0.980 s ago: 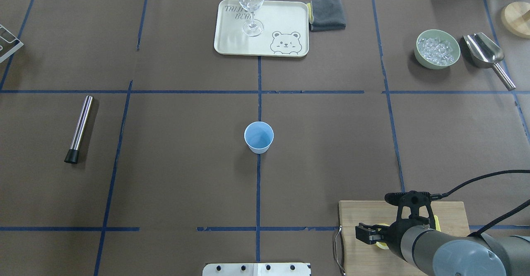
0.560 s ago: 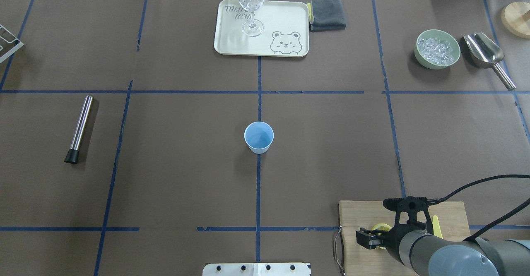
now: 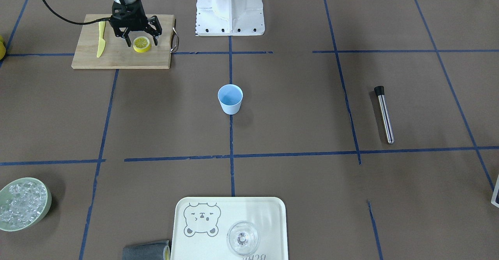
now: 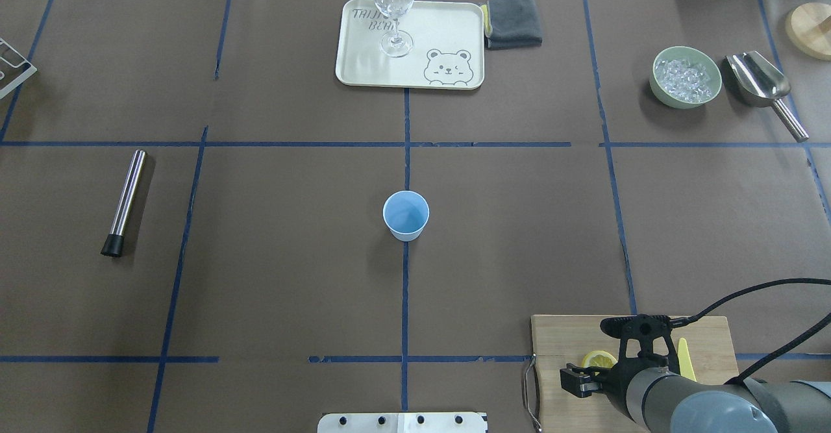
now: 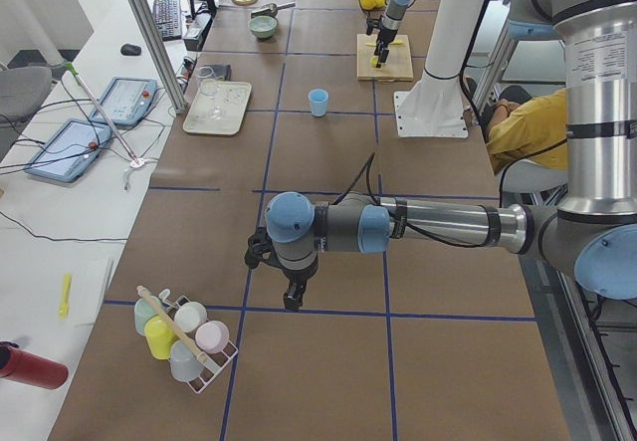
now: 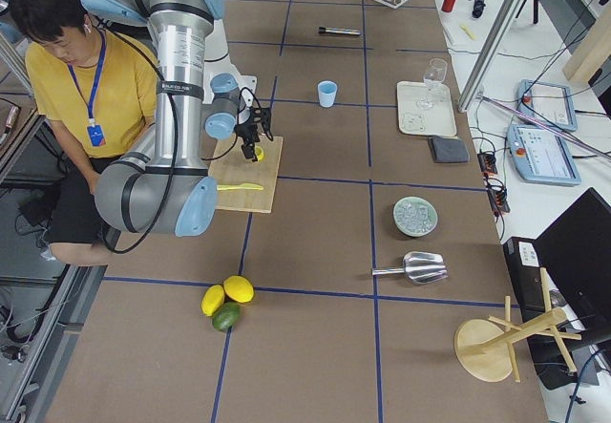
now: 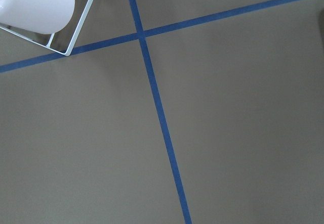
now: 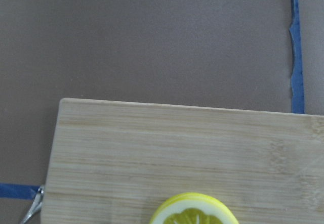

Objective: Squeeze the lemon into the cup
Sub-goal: 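Reach the right gripper down to the lemon slice and grasp it, then lift the lemon slice with the right gripper toward the blue cup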

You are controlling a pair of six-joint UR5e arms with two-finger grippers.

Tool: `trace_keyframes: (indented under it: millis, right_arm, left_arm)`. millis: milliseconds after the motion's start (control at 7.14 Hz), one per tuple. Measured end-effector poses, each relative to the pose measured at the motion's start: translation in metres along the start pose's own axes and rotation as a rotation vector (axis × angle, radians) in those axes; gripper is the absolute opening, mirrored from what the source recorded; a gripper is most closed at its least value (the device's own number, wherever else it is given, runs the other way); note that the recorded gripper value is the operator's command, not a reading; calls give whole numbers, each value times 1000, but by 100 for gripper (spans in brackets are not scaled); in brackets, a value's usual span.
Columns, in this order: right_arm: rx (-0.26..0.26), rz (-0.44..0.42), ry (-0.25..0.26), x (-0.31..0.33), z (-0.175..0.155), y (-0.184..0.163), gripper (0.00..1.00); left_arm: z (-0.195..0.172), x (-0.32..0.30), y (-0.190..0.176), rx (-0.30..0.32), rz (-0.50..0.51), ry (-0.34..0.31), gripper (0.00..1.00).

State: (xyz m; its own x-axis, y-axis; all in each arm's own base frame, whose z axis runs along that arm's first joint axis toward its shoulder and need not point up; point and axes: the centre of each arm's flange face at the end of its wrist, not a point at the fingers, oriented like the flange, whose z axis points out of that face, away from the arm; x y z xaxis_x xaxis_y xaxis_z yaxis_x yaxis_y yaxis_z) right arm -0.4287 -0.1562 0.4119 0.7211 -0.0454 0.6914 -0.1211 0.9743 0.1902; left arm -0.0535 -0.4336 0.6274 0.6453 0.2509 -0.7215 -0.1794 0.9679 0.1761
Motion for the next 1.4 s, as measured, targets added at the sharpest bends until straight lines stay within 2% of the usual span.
trace_keyframes:
  millis: [980, 1120, 1260, 1400]
  right_arm:
    - [-2, -5, 17, 7, 2, 1, 73]
    - [-2, -5, 16, 7, 2, 1, 53]
    - [-3, -5, 14, 7, 2, 1, 20]
    - [-4, -4, 12, 6, 1, 1, 0]
  left_arm:
    - [-3, 4, 0, 4, 5, -1, 100]
    - [-5, 5, 0, 7, 6, -2, 100]
    - [-7, 7, 0, 11, 9, -3, 100]
    - [-9, 8, 0, 14, 11, -4, 100]
